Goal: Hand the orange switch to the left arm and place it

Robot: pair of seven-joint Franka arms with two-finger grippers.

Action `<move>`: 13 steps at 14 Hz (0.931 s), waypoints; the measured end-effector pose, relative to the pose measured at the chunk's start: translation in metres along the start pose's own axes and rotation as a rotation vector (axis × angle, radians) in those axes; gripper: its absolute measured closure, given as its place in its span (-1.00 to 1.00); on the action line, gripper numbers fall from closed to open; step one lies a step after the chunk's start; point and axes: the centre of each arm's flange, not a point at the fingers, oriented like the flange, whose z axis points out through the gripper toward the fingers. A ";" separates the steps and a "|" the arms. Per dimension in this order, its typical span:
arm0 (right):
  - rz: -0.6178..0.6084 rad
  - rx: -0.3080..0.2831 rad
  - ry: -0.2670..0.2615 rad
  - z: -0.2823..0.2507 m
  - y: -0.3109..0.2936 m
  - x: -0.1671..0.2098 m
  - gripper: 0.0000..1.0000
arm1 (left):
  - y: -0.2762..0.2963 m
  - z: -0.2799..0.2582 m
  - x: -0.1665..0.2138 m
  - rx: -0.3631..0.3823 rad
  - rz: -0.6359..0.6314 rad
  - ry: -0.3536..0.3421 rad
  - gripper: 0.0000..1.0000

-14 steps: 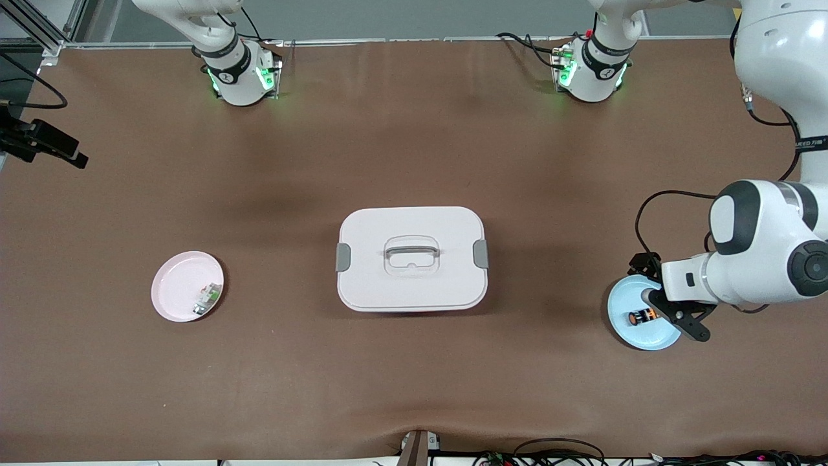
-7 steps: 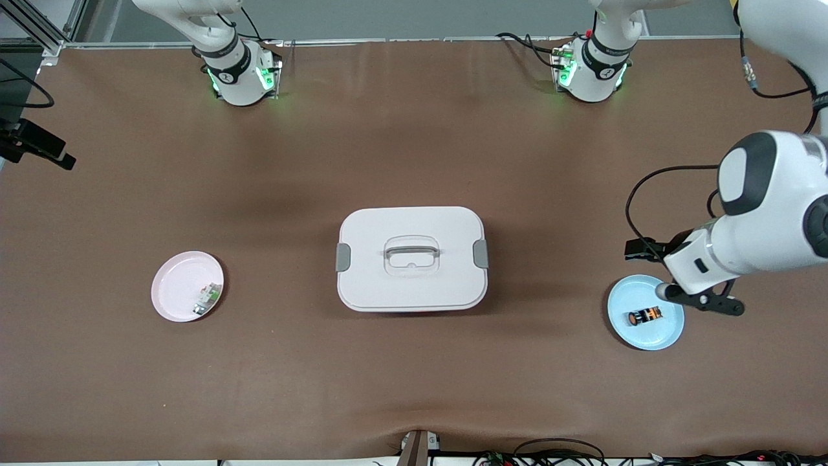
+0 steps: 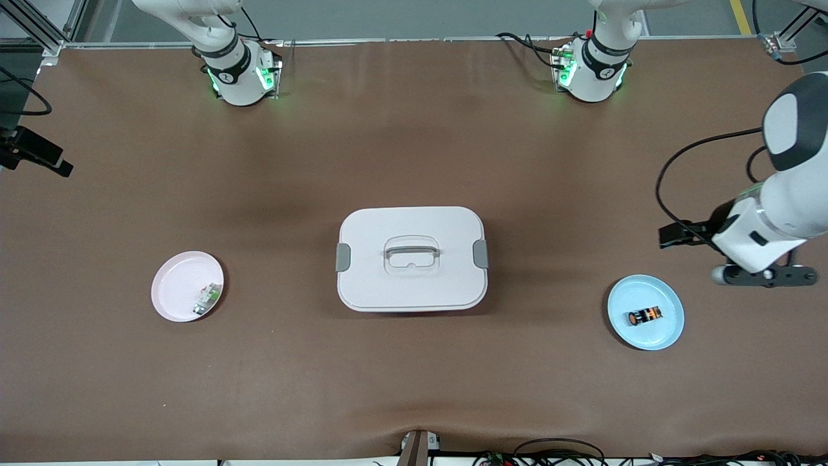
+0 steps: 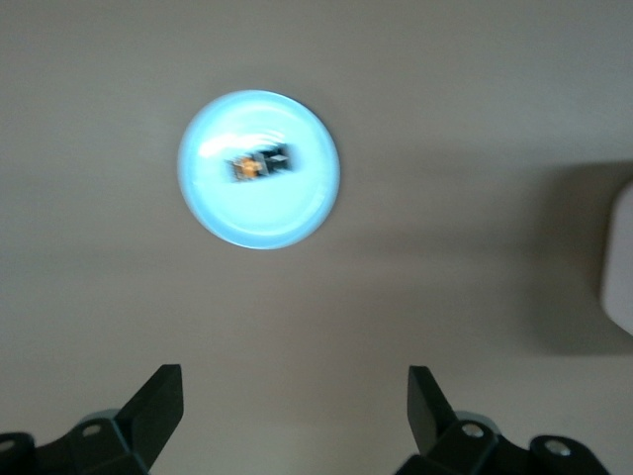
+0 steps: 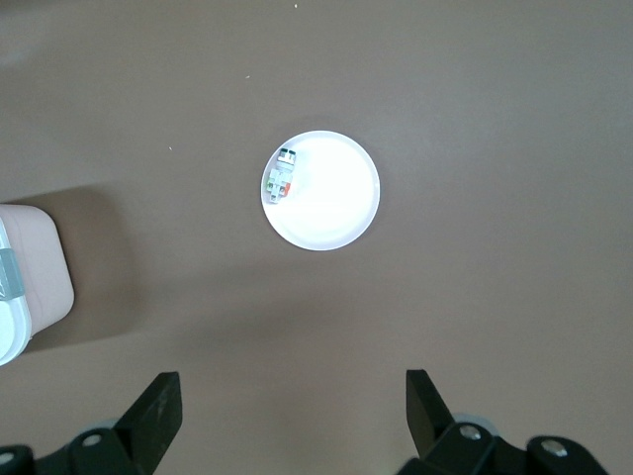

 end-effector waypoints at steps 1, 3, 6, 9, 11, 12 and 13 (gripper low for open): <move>0.000 0.000 0.000 0.000 0.000 0.000 -1.00 | -0.006 -0.005 0.001 0.004 -0.009 0.010 -1.00; 0.000 0.000 0.000 0.000 0.000 0.000 -1.00 | -0.005 -0.016 -0.003 0.005 -0.009 0.013 -1.00; 0.000 0.000 -0.002 0.000 0.000 0.000 -1.00 | 0.003 -0.046 -0.019 0.017 -0.037 0.042 -1.00; 0.000 -0.001 -0.010 0.001 0.000 -0.001 -1.00 | 0.004 -0.070 -0.034 0.023 -0.043 0.061 -1.00; 0.000 -0.001 -0.010 0.001 0.000 -0.001 -1.00 | 0.003 -0.079 -0.042 0.026 -0.045 0.064 -1.00; 0.000 -0.001 -0.011 0.001 0.000 -0.001 -1.00 | 0.003 -0.084 -0.046 0.028 -0.046 0.068 -1.00; 0.000 -0.001 -0.013 0.001 0.000 -0.001 -1.00 | 0.003 -0.088 -0.051 0.030 -0.046 0.072 -1.00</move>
